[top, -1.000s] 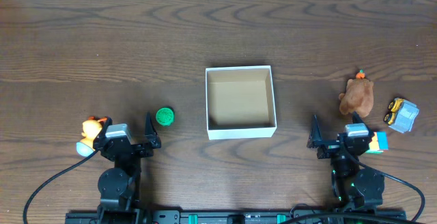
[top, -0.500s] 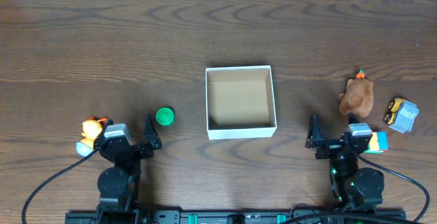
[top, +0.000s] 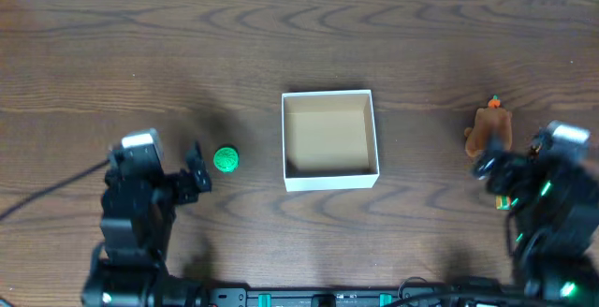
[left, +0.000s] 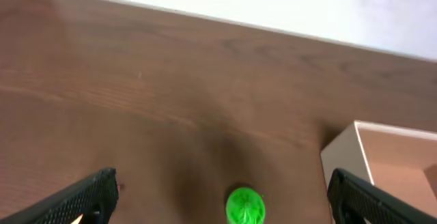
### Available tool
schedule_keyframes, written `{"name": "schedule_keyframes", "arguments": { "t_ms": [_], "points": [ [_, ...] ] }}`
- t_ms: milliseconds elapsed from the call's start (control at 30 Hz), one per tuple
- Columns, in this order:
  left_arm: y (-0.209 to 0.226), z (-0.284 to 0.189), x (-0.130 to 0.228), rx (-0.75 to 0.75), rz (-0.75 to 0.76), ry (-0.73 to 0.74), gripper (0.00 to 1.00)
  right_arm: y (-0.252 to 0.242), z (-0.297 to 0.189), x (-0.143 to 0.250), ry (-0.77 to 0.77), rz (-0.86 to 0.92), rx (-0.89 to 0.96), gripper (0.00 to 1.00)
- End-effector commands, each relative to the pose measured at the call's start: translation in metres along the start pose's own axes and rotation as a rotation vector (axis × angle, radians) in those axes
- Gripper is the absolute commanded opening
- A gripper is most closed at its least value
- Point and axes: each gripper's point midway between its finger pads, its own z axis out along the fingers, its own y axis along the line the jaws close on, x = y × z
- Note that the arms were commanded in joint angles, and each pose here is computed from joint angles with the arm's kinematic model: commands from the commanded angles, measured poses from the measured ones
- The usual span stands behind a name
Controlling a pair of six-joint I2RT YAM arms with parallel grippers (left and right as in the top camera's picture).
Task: Pack container
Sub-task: 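Move the right gripper over the yellow toy truck and grasp it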
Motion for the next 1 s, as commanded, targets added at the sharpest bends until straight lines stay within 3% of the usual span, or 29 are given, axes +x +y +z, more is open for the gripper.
{"name": "schedule_keyframes", "arguments": {
  "t_ms": [0, 200, 433, 967],
  "points": [
    [-0.005, 0.003, -0.01, -0.006, -0.016, 0.069, 0.98, -0.014, 0.011, -0.027, 0.125, 0.025, 0.041, 0.99],
    [-0.005, 0.012, 0.004, -0.018, -0.004, 0.167, 0.98, -0.05, 0.048, -0.027, 0.446, 0.122, -0.005, 0.99],
    [-0.004, 0.012, 0.006, -0.02, -0.003, 0.174, 0.98, -0.128, 0.089, 0.022, 0.696, 0.255, 0.2, 0.99],
    [-0.004, 0.012, 0.006, -0.021, -0.002, 0.175, 0.98, -0.171, 0.153, 0.084, 0.871, 0.212, 0.287, 0.99]
  ]
}}
